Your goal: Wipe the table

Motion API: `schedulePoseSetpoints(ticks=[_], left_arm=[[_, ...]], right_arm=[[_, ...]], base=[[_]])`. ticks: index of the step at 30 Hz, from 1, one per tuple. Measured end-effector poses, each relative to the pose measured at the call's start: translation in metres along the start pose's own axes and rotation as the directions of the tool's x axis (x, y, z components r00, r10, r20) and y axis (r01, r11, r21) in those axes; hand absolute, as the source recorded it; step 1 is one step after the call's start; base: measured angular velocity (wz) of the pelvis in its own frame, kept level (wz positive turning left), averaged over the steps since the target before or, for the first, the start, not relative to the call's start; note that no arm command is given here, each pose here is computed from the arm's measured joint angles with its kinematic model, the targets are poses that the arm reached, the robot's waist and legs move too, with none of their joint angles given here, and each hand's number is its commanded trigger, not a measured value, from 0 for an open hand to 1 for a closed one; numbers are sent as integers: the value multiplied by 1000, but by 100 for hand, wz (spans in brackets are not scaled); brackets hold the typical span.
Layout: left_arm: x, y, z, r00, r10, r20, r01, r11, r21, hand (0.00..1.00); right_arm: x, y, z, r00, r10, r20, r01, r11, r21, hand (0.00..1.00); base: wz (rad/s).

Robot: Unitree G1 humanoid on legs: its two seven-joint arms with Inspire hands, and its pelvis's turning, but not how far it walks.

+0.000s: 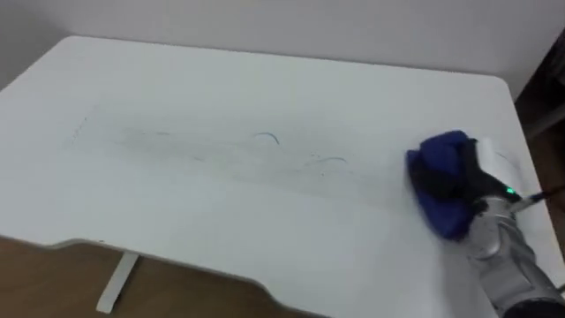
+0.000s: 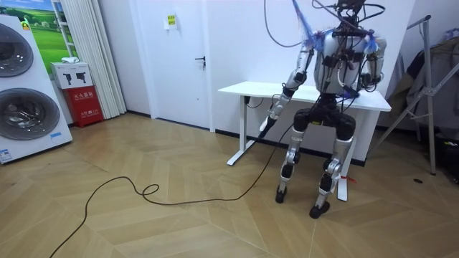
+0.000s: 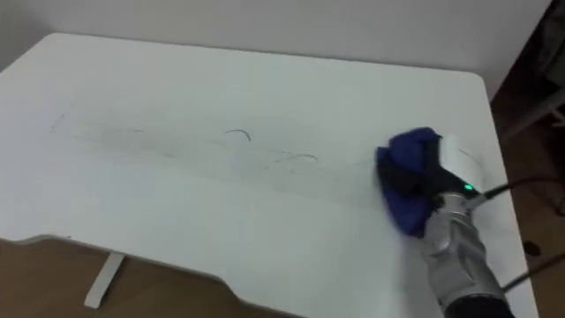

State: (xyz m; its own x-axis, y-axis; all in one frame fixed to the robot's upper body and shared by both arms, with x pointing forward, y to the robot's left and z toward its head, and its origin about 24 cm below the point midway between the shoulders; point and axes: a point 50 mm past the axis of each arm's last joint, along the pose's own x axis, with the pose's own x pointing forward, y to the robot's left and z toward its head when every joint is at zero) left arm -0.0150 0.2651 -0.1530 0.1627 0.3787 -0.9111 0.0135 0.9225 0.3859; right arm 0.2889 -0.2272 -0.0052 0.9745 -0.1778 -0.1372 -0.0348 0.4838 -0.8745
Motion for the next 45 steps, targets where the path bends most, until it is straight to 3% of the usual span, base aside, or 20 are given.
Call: schedulePoseSetpoints(ticks=[7,10,14,18,21,26,31,34,39,45], left_arm=[[-2,4,-10,999,6,-41,-6,1000,-3,0],[3,5,10,1000,10,9,-10,1000,-6,0],[7,7,45,994,22,108,-23,1000,6,0],[7,8,55,991,20,133,-22,1000,14,0],[6,9,50,993,20,118,-22,1000,13,0],[3,14,21,998,35,50,-36,999,12,0],[1,17,7,998,48,27,-48,999,-2,0],[1,16,9,998,51,37,-52,998,26,0],[3,18,46,986,65,153,-67,998,13,0],[5,13,55,986,50,158,-54,998,22,0]], right_arm=[[-12,7,-19,1000,26,-13,-26,999,-33,100],[-12,11,-9,998,54,15,-53,996,-69,100],[2,11,24,990,110,91,-91,977,-194,100],[13,13,70,964,156,215,-88,952,-292,100],[14,12,72,962,158,225,-88,952,-292,100],[0,24,30,982,125,141,-100,980,-172,100],[-33,32,-22,999,46,25,-45,998,-40,100],[-40,29,-38,999,12,-30,-13,1000,-24,100],[-24,26,-27,999,41,-32,-43,997,-63,100],[19,11,42,989,79,121,-49,973,-227,100]], base=[[43],[-13],[-37],[8],[19],[27],[23],[3],[-7],[-7]])
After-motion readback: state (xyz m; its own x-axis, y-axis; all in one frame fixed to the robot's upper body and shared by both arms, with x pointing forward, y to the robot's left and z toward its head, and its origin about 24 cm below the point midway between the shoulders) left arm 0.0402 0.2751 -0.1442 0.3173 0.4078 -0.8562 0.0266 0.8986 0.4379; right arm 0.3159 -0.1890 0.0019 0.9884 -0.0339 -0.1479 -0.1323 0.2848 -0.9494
